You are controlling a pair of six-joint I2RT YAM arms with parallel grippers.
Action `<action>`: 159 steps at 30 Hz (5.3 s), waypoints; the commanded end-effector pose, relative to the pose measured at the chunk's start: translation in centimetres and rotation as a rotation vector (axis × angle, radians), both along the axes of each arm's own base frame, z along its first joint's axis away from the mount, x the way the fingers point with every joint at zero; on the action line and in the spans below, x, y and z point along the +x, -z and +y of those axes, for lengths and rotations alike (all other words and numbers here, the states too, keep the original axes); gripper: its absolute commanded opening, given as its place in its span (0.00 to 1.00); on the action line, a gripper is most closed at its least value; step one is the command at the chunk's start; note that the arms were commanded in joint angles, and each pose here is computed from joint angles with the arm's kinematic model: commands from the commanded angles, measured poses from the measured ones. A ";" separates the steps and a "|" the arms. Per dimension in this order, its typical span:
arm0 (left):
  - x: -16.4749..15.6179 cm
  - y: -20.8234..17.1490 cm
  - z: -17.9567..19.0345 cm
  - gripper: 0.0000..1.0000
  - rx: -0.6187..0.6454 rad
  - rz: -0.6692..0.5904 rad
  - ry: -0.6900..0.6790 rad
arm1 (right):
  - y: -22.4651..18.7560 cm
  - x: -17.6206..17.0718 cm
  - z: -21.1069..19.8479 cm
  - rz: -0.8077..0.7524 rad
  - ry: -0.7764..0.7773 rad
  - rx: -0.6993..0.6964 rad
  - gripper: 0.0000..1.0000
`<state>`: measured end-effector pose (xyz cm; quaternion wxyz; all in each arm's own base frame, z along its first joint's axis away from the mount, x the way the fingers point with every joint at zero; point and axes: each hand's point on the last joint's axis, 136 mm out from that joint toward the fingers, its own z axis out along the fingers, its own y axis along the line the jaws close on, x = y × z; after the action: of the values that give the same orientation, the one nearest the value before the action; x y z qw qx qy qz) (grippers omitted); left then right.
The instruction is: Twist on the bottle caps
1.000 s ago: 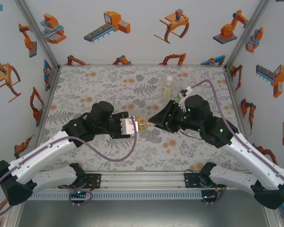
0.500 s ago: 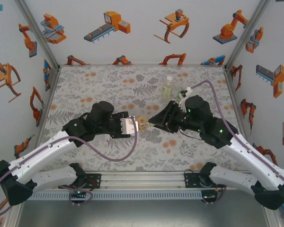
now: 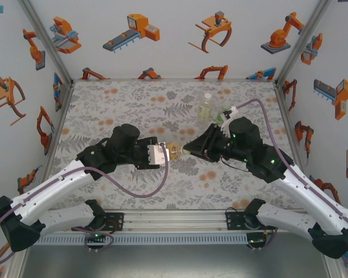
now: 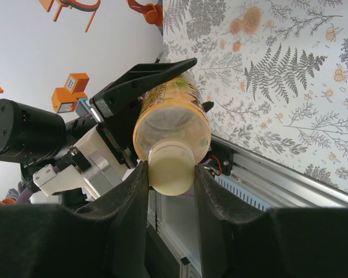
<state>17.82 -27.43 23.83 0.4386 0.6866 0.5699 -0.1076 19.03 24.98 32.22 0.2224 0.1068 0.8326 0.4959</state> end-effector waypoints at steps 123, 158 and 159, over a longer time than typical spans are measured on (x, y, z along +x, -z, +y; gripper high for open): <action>-0.3 -4.3 -4.1 0.00 -0.178 -0.068 0.115 | 2.3 1.4 0.1 -0.006 0.028 -0.146 0.00; -3.1 -1.6 -2.6 0.00 -0.112 0.028 0.197 | -8.4 -6.0 -1.8 -1.034 -0.567 -0.385 0.53; -3.4 -1.5 -2.5 0.00 -0.106 0.041 0.207 | -8.4 -6.9 -1.6 -1.108 -0.643 -0.393 0.53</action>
<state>16.02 -30.22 24.60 0.4573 0.7014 0.5196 -0.1701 15.54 22.50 40.29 0.4537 -0.2763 0.7541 0.3860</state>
